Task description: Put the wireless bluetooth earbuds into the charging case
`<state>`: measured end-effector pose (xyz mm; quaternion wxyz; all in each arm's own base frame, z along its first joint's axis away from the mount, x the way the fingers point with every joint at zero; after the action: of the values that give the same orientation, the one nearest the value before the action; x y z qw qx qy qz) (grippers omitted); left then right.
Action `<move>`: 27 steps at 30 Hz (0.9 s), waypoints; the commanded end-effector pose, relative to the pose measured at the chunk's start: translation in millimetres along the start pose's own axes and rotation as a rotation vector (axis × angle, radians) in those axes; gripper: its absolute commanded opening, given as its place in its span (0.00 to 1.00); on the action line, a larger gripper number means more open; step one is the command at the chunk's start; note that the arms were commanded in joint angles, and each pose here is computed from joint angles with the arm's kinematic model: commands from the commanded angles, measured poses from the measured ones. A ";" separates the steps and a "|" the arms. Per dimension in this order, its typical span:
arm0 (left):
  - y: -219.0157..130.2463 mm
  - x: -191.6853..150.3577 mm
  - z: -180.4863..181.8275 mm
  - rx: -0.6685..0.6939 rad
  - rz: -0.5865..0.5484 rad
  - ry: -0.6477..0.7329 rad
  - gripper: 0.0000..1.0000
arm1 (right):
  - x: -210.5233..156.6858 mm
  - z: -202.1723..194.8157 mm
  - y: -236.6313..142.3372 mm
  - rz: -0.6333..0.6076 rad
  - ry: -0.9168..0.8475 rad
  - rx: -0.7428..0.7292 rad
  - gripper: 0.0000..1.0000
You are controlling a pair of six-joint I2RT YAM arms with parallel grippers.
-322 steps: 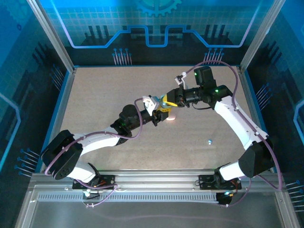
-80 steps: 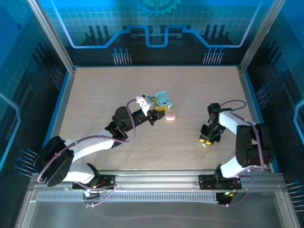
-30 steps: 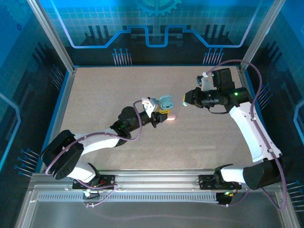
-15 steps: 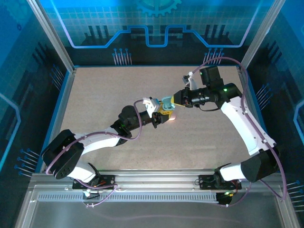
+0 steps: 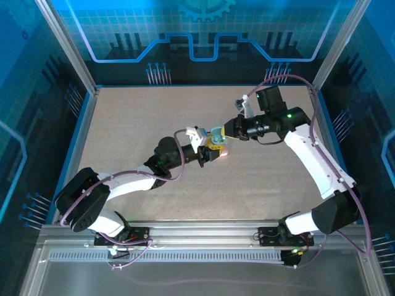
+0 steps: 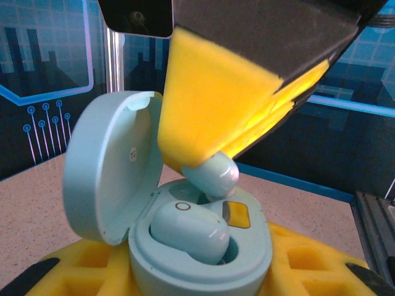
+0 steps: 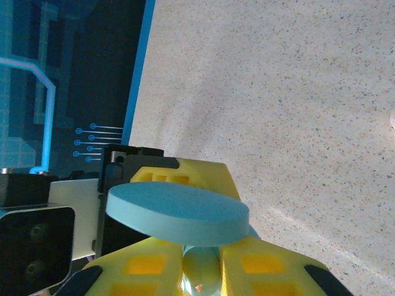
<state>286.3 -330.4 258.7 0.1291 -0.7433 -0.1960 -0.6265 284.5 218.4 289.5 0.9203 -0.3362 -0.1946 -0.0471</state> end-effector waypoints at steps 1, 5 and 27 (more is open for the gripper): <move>1.9 27.5 -7.7 -0.045 -0.084 0.023 0.35 | -2.7 -1.6 0.6 0.014 -0.025 -0.042 0.21; 0.8 28.1 -8.9 -0.049 -0.086 0.024 0.34 | -3.1 -3.0 1.2 0.018 -0.030 -0.051 0.21; -5.4 31.5 -9.7 -0.035 -0.081 0.048 0.35 | 10.2 12.6 -32.3 -0.116 -0.086 -0.076 0.52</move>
<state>285.2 -329.9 261.0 0.1257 -0.7426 -0.1951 -0.6283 284.5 211.8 299.2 0.9035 -0.3632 -0.2196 -0.0602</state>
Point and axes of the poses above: each hand's point on the last joint's axis, 136 mm out from that joint toward the fingers, its own y axis out along the fingers, its own z axis along the line the jaws close on, x = y × z, the point moved 1 cm from there along -y, back along the fingers, and after that the axes turned 5 degrees about -y, right-handed, at the moved point
